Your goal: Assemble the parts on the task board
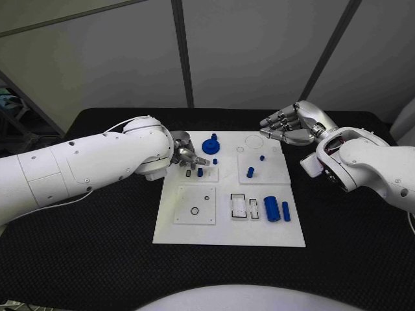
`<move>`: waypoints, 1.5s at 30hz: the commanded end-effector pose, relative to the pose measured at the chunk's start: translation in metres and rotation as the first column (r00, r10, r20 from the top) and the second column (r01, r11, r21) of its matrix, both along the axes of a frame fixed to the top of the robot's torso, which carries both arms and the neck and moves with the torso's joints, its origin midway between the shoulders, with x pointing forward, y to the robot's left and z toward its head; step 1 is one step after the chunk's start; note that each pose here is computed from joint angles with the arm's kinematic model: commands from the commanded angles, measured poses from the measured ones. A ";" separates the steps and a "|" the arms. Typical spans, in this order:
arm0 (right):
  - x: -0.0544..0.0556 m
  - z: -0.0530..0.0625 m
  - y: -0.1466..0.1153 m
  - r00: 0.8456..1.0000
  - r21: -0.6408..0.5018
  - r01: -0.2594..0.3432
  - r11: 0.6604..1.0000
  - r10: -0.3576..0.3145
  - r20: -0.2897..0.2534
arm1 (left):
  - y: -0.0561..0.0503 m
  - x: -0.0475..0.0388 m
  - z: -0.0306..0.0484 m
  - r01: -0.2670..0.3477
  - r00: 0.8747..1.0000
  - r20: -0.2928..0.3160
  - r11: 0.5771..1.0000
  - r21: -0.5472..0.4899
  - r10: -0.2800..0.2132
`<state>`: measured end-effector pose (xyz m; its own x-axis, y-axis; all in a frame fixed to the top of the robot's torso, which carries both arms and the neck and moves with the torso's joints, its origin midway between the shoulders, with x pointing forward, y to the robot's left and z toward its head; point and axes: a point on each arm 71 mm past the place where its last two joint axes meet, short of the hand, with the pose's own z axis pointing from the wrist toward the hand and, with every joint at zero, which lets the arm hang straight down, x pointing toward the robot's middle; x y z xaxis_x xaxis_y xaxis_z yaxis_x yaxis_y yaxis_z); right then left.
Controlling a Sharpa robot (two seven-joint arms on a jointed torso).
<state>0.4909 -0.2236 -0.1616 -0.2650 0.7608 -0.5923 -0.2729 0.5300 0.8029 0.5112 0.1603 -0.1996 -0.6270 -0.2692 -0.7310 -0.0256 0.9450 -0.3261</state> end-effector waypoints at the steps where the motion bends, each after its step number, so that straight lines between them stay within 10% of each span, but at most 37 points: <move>1: 0.000 0.001 0.001 1.000 -0.001 -0.010 1.000 0.010 0.004 | 0.001 0.0023 0.0090 -0.011 1.000 0.011 1.000 -0.026 0.011; 7: 0.001 0.001 0.001 1.000 -0.001 -0.008 1.000 0.008 0.005 | 0.011 0.0115 0.0302 -0.010 1.000 -0.016 0.999 -0.051 0.009; 16: 0.002 0.000 0.003 1.000 -0.001 -0.011 1.000 0.011 0.005 | 0.033 0.0491 0.0536 -0.035 0.999 -0.041 0.999 -0.023 0.034; 27: 0.002 0.000 0.005 1.000 0.000 -0.018 1.000 0.018 0.005 | 0.039 0.0788 0.0483 -0.069 0.996 -0.052 0.997 0.042 0.071; 45: 0.002 0.000 0.009 1.000 0.000 -0.027 1.000 0.027 0.005 | 0.036 0.0843 0.0251 -0.064 0.990 -0.116 0.994 0.092 0.075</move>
<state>0.4931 -0.2166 -0.1628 -0.2766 0.7575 -0.5913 -0.2792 0.5255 0.8037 0.5957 0.1972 -0.1746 -0.6791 -0.2773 -0.6797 -0.1486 0.9587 -0.2427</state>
